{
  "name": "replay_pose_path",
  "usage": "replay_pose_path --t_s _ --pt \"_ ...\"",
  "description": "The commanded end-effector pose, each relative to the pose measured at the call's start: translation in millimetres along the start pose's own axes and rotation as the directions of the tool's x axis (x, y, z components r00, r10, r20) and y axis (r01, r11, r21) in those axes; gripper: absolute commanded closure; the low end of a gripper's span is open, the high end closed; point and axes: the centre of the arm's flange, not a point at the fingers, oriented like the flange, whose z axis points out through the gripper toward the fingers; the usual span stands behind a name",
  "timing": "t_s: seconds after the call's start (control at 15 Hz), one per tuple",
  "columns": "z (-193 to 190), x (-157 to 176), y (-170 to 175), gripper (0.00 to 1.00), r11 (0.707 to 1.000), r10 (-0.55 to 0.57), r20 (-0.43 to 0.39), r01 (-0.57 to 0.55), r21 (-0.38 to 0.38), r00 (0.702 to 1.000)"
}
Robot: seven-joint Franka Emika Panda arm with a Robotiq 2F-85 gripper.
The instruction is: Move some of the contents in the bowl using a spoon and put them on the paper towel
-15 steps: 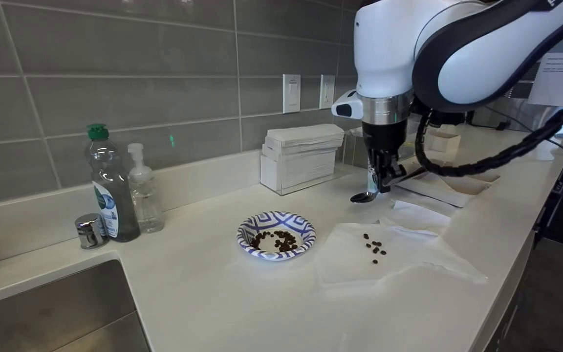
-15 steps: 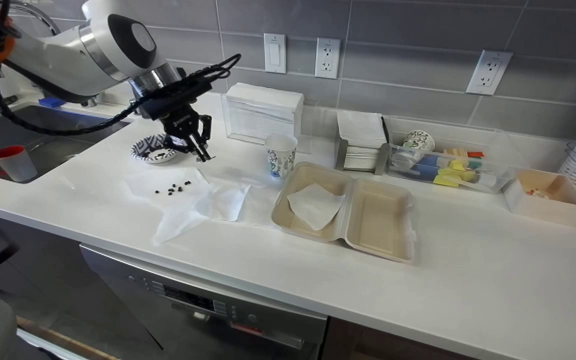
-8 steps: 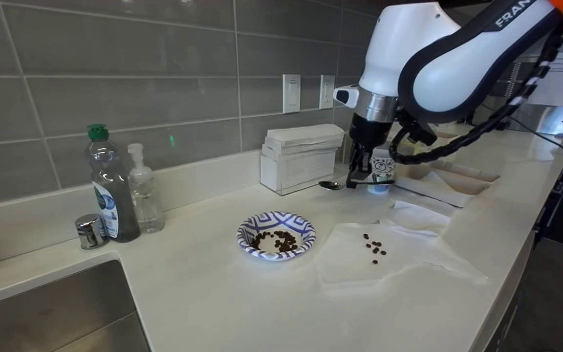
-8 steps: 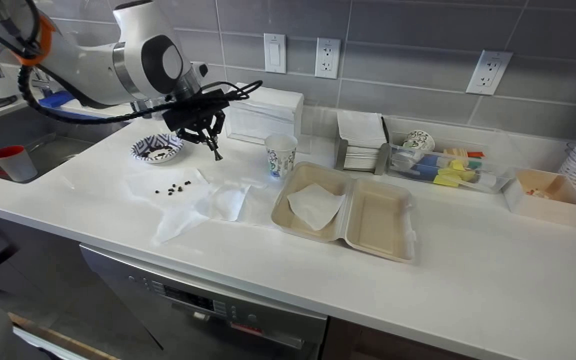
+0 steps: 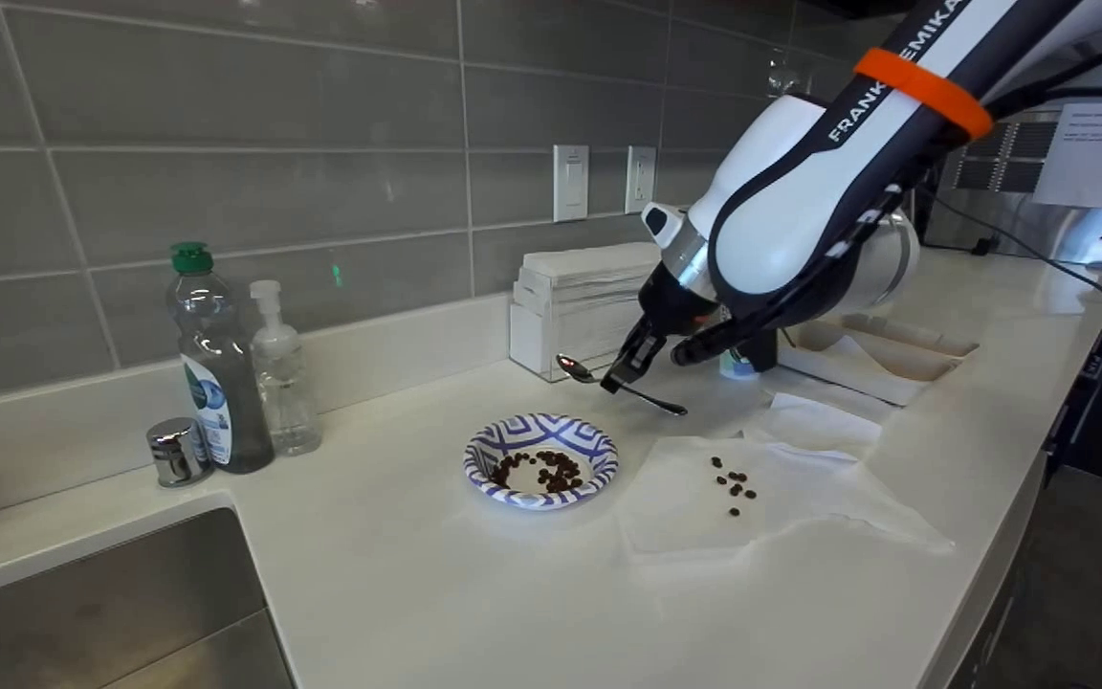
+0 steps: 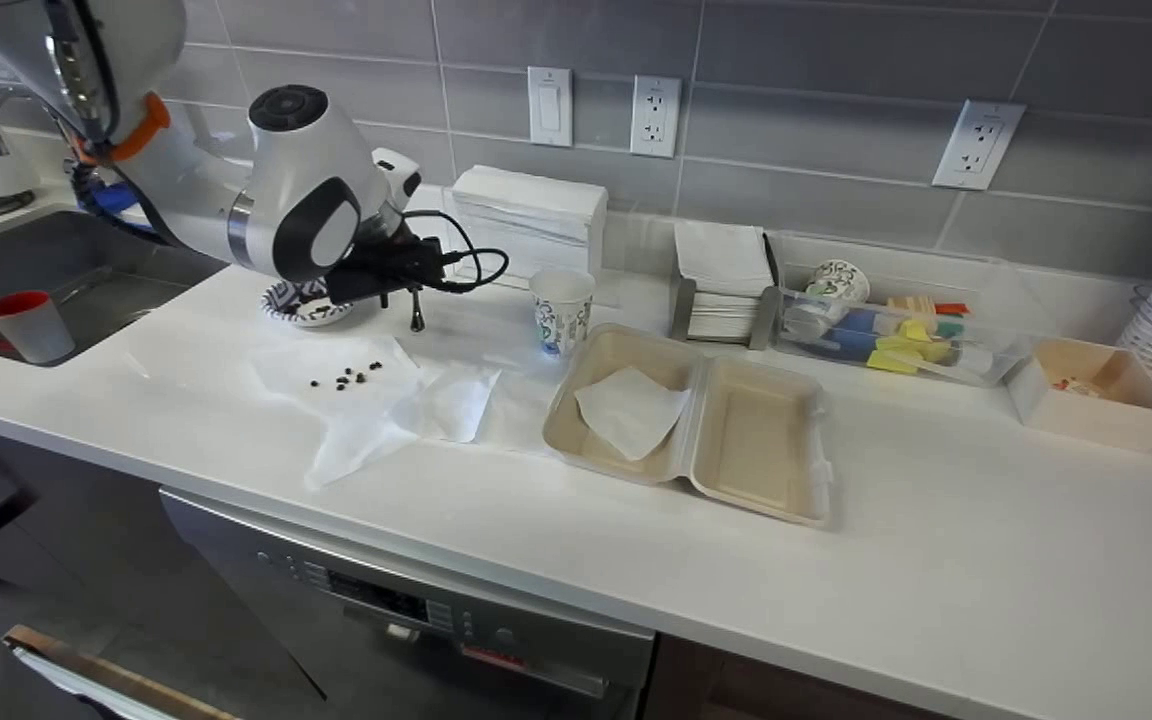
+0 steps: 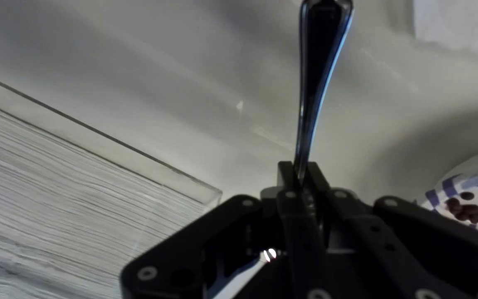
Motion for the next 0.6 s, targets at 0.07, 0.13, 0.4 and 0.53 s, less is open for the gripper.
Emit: replay_pose_path --t_s 0.07,0.13,0.4,0.53 --pt "15 -8 3 0.98 0.998 0.033 -0.070 -0.029 0.059 0.997" --pt "17 -8 3 0.98 0.997 0.037 -0.073 -0.032 0.065 0.997" --pt "21 -16 15 0.98 0.995 0.051 -0.058 -0.046 0.084 0.997" --pt "24 -20 21 0.98 0.994 0.055 -0.052 -0.050 0.093 0.997"
